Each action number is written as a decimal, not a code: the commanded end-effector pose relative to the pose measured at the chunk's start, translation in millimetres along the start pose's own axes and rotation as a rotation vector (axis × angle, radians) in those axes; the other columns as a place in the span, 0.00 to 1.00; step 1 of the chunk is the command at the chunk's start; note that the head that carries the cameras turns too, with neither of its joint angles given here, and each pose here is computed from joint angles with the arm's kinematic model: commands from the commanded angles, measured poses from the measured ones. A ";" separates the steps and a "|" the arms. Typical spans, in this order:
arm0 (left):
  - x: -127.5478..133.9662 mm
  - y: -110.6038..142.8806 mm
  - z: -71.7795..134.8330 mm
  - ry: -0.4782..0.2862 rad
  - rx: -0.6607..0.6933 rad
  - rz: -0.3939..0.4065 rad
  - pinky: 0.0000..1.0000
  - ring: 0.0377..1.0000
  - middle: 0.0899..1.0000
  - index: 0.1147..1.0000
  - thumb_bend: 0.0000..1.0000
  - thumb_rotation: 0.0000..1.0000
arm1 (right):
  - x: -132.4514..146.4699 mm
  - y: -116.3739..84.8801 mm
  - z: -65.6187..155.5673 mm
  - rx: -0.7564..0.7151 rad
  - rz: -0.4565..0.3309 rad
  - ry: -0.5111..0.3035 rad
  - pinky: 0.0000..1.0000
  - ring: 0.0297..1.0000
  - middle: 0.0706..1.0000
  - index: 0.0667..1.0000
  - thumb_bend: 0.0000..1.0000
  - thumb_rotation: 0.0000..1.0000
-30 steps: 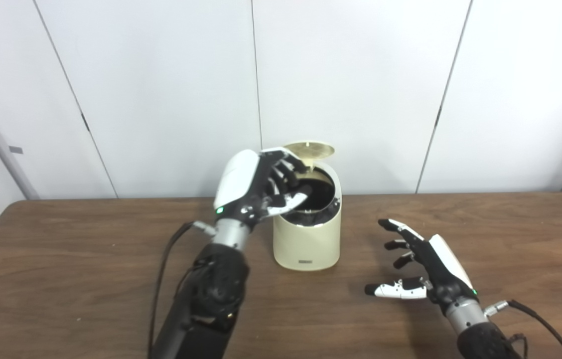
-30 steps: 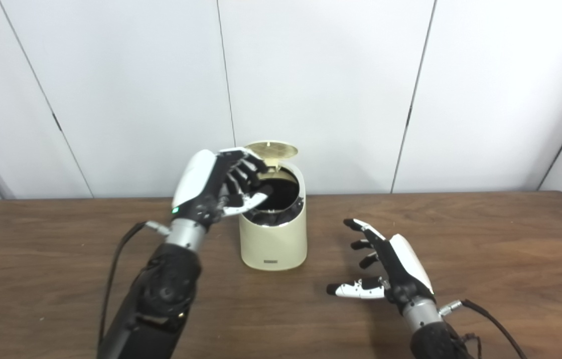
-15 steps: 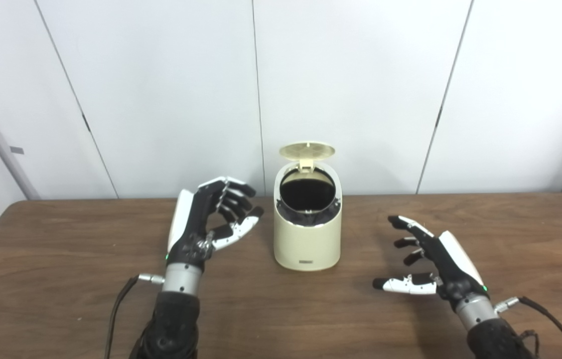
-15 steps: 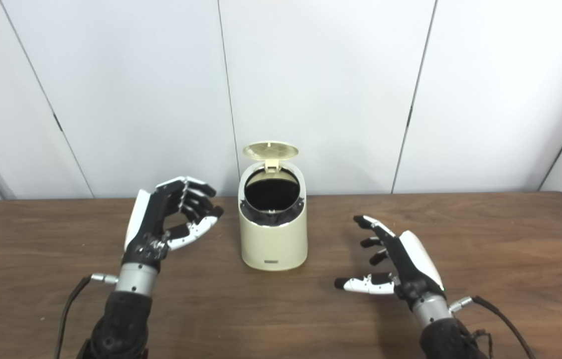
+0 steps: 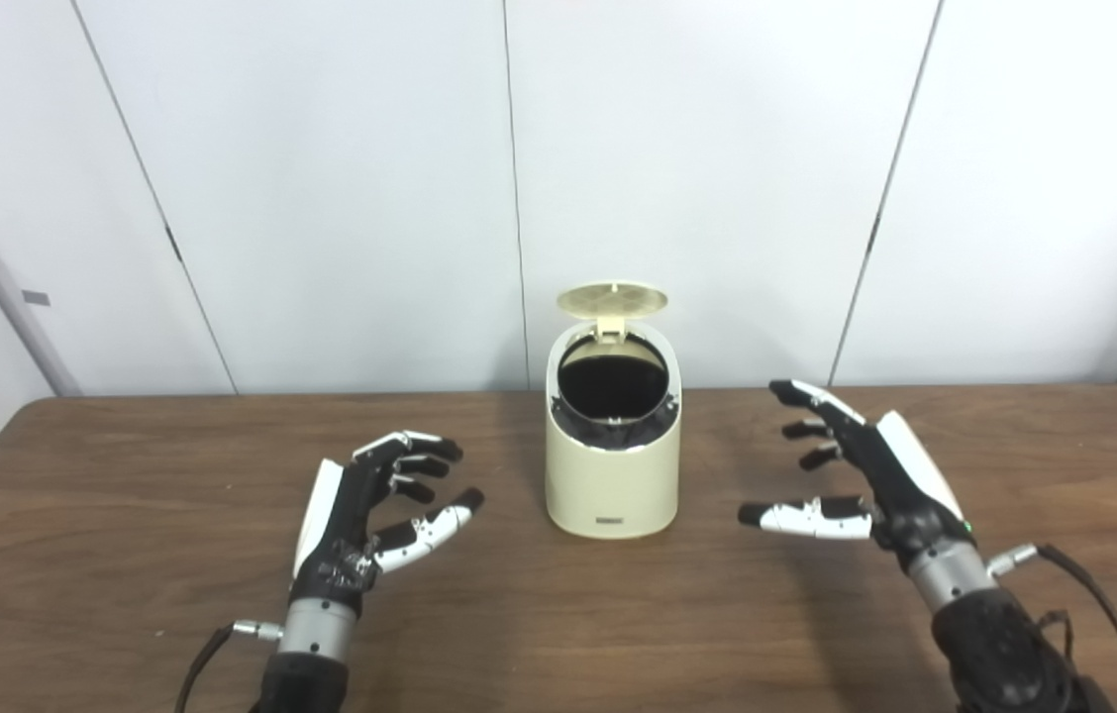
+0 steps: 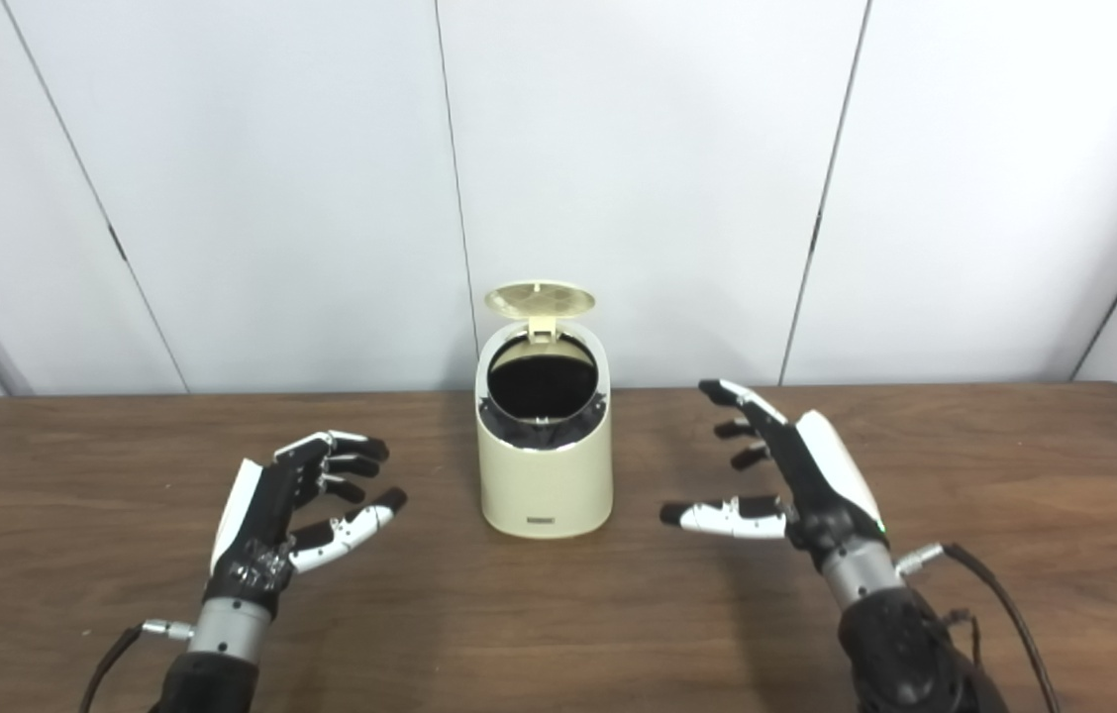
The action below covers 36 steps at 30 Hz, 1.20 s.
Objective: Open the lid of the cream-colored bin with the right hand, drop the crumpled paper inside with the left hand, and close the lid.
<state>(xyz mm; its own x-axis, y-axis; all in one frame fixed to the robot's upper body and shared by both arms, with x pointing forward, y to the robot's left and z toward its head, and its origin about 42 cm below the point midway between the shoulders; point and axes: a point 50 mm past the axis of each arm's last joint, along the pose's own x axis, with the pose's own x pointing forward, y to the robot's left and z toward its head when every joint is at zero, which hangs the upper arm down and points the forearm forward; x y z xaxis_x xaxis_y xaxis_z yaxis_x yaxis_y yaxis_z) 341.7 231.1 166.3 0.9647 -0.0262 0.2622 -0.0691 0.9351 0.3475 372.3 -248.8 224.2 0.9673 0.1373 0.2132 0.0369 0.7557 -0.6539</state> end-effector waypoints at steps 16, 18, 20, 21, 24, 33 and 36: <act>-12.3 -12.4 -28.6 -0.056 -0.135 -0.042 0.62 0.70 0.76 0.78 0.68 0.24 | 57.4 -42.4 88.8 -0.087 -0.008 -0.268 0.66 0.80 0.87 0.84 0.65 0.36; -12.1 -15.4 -29.3 -0.062 -0.129 -0.042 0.61 0.69 0.75 0.77 0.68 0.24 | 63.8 -46.2 98.5 -0.123 0.006 -0.281 0.67 0.80 0.87 0.85 0.65 0.39; -12.0 -17.6 -29.9 -0.067 -0.129 -0.043 0.61 0.69 0.75 0.77 0.68 0.24 | 68.2 -48.5 104.0 -0.145 0.016 -0.289 0.68 0.81 0.87 0.85 0.66 0.41; -12.1 -18.6 -30.3 -0.068 -0.129 -0.043 0.61 0.69 0.75 0.77 0.68 0.24 | 71.2 -49.3 106.4 -0.153 0.024 -0.300 0.69 0.82 0.87 0.85 0.66 0.42; -12.3 -21.6 -30.8 -0.070 -0.122 -0.045 0.61 0.68 0.74 0.77 0.69 0.23 | 80.0 -51.8 114.6 -0.176 0.051 -0.325 0.71 0.83 0.88 0.86 0.67 0.44; -12.8 -23.5 -30.0 -0.060 -0.134 -0.049 0.60 0.69 0.75 0.78 0.71 0.24 | 94.6 -58.5 139.5 -0.301 0.116 -0.351 0.83 0.92 0.93 0.90 0.61 0.59; -12.9 -22.8 -29.7 -0.057 -0.140 -0.046 0.60 0.69 0.75 0.78 0.72 0.24 | 100.2 -58.1 142.9 -0.323 0.123 -0.356 0.80 0.91 0.91 0.89 0.62 0.61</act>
<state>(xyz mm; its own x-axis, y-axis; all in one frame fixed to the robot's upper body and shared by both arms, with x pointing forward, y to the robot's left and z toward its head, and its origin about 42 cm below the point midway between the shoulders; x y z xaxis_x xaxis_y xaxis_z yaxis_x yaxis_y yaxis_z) 338.1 225.0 128.2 0.9549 -0.0890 0.2831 0.0146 0.9669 0.2547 429.0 -189.1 358.2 0.8553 0.4517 0.2540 -0.0121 0.5075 -0.8616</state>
